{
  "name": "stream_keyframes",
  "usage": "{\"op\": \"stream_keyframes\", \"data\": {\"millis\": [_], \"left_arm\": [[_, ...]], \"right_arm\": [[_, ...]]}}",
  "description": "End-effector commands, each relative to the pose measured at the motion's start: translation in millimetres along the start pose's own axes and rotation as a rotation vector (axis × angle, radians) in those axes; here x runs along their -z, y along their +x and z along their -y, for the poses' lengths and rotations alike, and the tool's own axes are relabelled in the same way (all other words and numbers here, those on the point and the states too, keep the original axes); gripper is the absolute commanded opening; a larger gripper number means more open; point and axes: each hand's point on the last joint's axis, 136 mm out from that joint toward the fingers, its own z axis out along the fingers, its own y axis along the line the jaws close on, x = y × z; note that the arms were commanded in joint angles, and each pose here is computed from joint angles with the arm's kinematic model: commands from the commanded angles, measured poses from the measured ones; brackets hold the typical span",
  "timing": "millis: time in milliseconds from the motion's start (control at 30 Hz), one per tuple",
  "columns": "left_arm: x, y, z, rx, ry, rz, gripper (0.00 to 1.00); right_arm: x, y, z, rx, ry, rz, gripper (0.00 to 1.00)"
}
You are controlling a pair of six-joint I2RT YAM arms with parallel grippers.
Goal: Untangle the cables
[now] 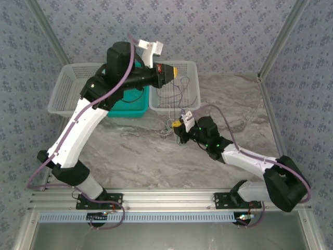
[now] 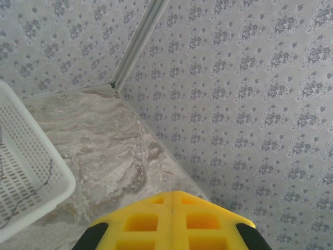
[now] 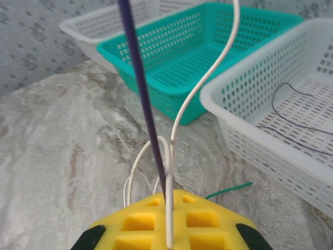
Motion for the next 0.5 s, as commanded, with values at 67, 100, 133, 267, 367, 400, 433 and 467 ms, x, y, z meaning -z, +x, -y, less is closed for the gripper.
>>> {"op": "stream_keyframes", "data": {"millis": [67, 100, 133, 267, 367, 400, 433, 467], "left_arm": [[98, -115, 77, -0.191, 0.150, 0.419, 0.00], [109, -124, 79, -0.190, 0.152, 0.453, 0.00], [116, -130, 80, -0.189, 0.153, 0.478, 0.00], [122, -134, 75, -0.196, 0.124, 0.483, 0.00], [106, -122, 67, -0.166, 0.129, 0.416, 0.00], [100, -117, 66, -0.155, 0.138, 0.392, 0.00], [94, -113, 66, -0.151, 0.145, 0.372, 0.00], [91, -110, 67, -0.155, 0.148, 0.359, 0.00]], "right_arm": [[29, 131, -8, -0.100, 0.019, -0.375, 0.15], [33, 138, -5, -0.111, 0.042, -0.379, 0.16], [37, 144, -2, -0.118, 0.065, -0.385, 0.16], [44, 161, 3, -0.140, 0.106, -0.408, 0.15], [46, 156, -1, -0.158, 0.094, -0.388, 0.14], [47, 151, -2, -0.161, 0.087, -0.373, 0.15], [48, 140, -4, -0.157, 0.079, -0.347, 0.17], [50, 130, -5, -0.152, 0.074, -0.323, 0.22]]}}
